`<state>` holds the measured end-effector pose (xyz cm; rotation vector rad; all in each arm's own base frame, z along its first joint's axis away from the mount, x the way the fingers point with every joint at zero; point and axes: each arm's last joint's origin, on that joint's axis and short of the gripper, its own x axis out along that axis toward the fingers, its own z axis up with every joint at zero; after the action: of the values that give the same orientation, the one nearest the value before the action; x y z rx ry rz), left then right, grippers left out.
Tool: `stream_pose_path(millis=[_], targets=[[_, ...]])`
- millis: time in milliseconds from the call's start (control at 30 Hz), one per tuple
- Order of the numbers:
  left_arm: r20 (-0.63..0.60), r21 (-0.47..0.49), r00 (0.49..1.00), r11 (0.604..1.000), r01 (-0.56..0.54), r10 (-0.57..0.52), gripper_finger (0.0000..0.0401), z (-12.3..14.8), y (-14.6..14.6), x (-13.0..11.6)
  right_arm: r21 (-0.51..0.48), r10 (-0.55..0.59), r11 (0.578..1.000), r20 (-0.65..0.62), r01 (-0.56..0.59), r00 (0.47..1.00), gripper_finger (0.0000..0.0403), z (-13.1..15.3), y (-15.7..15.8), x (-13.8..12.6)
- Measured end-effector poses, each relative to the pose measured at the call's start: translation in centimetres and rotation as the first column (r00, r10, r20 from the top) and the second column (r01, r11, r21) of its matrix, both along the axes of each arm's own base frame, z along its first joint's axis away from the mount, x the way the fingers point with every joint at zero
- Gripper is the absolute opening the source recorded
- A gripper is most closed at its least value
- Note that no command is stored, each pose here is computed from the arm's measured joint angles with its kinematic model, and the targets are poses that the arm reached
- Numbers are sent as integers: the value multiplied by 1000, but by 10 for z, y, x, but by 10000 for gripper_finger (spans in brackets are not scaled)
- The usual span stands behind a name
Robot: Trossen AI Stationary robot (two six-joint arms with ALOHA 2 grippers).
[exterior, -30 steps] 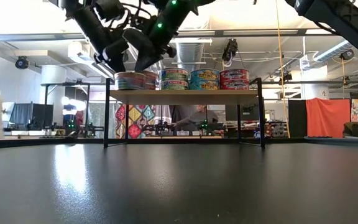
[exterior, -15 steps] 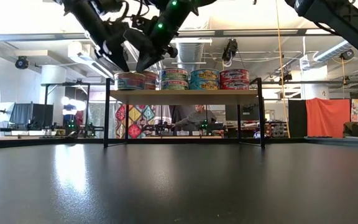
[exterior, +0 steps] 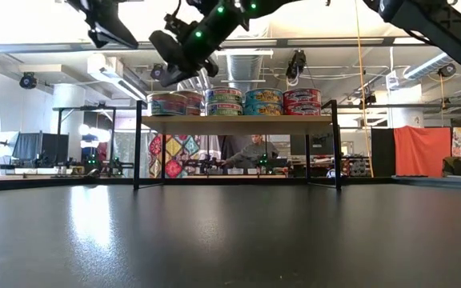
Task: Stack canned seafood by type on shelf
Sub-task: Adjust the blue pink tuna can
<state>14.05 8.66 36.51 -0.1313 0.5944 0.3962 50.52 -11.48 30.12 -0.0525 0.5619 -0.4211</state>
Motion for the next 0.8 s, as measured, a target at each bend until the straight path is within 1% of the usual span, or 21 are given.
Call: stream_pose_path(millis=[200,367,567,800], targets=[[-3,-59,1000,998,-31,31,3,-14,-8,-13,35,-32,999,-32,33,999,13,-15,-14,-4],[-14,-87,999,995,-47,46,3,-25,-10,-15,77,8,997,-43,-4,999,13,-24,-14,-4],[-42,-111,998,992,-55,51,3,-34,-8,-13,71,16,997,-42,-13,999,13,-26,-16,-4],[-52,-117,997,992,-57,51,3,-36,-7,-10,43,19,999,-55,-17,998,13,-26,-26,-7]])
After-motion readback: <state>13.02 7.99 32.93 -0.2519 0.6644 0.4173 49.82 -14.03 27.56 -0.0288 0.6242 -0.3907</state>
